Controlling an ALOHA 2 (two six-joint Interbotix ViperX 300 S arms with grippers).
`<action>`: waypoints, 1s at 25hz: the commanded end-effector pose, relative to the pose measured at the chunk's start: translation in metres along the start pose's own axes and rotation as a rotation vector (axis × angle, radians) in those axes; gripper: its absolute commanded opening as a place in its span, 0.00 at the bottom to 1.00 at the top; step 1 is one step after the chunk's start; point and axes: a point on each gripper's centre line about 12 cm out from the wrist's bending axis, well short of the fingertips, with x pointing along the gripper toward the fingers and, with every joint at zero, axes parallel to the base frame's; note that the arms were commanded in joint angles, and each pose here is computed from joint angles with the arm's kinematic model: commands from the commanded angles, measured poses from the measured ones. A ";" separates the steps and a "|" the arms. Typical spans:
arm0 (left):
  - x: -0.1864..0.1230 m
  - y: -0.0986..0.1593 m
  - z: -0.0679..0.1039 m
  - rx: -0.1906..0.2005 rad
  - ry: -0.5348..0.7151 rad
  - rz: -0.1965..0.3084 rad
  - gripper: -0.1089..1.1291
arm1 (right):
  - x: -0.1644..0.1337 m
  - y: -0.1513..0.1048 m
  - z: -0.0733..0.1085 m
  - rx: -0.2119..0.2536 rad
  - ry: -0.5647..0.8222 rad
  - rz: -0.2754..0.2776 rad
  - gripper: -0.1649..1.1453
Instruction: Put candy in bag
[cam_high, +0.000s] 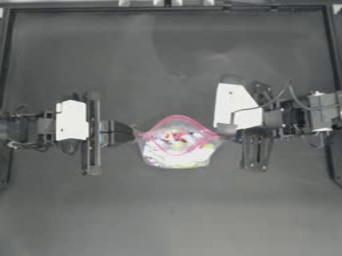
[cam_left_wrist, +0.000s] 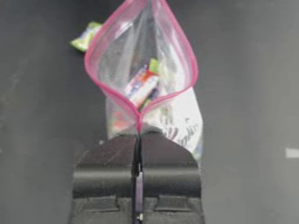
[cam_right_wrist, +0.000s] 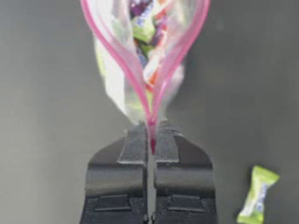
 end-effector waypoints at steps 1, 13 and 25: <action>0.000 -0.002 0.007 -0.002 -0.027 -0.003 0.13 | -0.002 0.002 0.006 0.002 -0.033 0.009 0.17; 0.013 -0.009 -0.008 0.001 0.013 -0.022 0.13 | 0.015 0.004 0.000 -0.011 -0.007 0.011 0.17; 0.021 -0.011 -0.019 0.003 0.034 -0.025 0.13 | 0.032 0.007 -0.004 -0.006 -0.021 0.027 0.17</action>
